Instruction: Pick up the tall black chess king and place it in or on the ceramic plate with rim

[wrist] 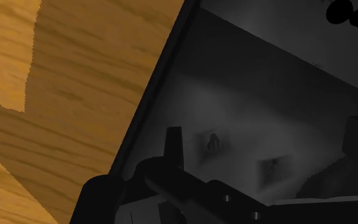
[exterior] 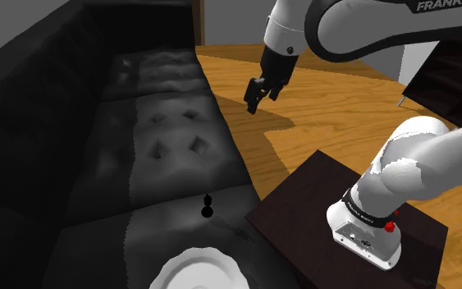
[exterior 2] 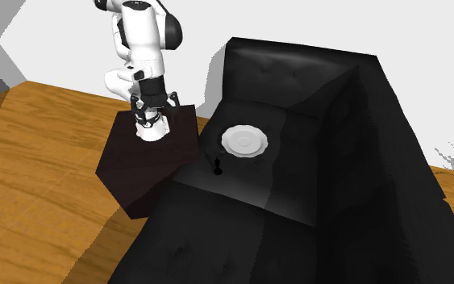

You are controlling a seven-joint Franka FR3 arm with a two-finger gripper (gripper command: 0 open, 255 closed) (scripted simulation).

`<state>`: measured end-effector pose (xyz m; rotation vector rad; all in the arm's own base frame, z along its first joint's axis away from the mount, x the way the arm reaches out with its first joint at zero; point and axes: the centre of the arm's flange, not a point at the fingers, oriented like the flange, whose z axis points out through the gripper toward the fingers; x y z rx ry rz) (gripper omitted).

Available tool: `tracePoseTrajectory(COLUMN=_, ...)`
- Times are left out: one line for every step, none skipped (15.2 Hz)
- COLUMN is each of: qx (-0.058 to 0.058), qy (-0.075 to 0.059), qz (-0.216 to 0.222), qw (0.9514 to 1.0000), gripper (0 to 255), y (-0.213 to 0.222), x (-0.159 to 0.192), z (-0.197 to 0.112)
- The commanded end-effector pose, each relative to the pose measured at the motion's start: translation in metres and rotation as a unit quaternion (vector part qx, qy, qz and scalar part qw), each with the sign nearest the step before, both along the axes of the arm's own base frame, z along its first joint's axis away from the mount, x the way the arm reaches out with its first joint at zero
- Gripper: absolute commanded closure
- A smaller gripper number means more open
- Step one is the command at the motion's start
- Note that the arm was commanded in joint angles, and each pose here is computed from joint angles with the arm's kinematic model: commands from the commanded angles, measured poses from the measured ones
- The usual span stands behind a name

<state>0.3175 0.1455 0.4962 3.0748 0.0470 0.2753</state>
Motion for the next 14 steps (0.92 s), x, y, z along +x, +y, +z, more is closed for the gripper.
tracePoseTrajectory(qx=0.003, qy=0.004, qz=-0.001, qw=1.0000, gripper=0, y=0.018, x=-0.002, z=-0.023)
tracePoseTrajectory(qx=0.004, qy=0.006, qz=-0.001, qw=1.0000, gripper=0, y=0.026, x=-0.002, z=-0.033)
tracePoseTrajectory(qx=0.006, qy=0.008, qz=-0.002, qw=1.0000, gripper=0, y=0.034, x=-0.002, z=-0.042)
tracePoseTrajectory(qx=0.007, qy=0.010, qz=-0.002, qw=0.9999, gripper=0, y=0.043, x=-0.001, z=-0.052)
tracePoseTrajectory(qx=0.008, qy=0.012, qz=-0.002, qw=0.9999, gripper=0, y=0.051, x=-0.001, z=-0.062)
tracePoseTrajectory(qx=0.010, qy=0.014, qz=-0.002, qw=0.9999, gripper=0, y=0.060, x=-0.001, z=-0.071)
tracePoseTrajectory(qx=0.011, qy=0.016, qz=-0.003, qw=0.9998, gripper=0, y=0.068, x=-0.001, z=-0.081)
tracePoseTrajectory(qx=0.012, qy=0.018, qz=-0.003, qw=0.9998, gripper=0, y=0.077, x=-0.001, z=-0.091)
tracePoseTrajectory(qx=0.014, qy=0.020, qz=-0.003, qw=0.9997, gripper=0, y=0.085, x=-0.001, z=-0.100)
tracePoseTrajectory(qx=0.015, qy=0.022, qz=-0.003, qw=0.9996, gripper=0, y=0.094, x=-0.001, z=-0.110)
tracePoseTrajectory(qx=0.016, qy=0.024, qz=-0.004, qw=0.9996, gripper=0, y=0.102, x=-0.001, z=-0.119)
tracePoseTrajectory(qx=0.018, qy=0.026, qz=-0.004, qw=0.9995, gripper=0, y=0.111, x=-0.001, z=-0.129)
tracePoseTrajectory(qx=0.019, qy=0.029, qz=-0.004, qw=0.9994, gripper=0, y=0.119, x=-0.001, z=-0.139)
tracePoseTrajectory(qx=0.020, qy=0.031, qz=-0.004, qw=0.9993, gripper=0, y=0.128, x=-0.001, z=-0.148)
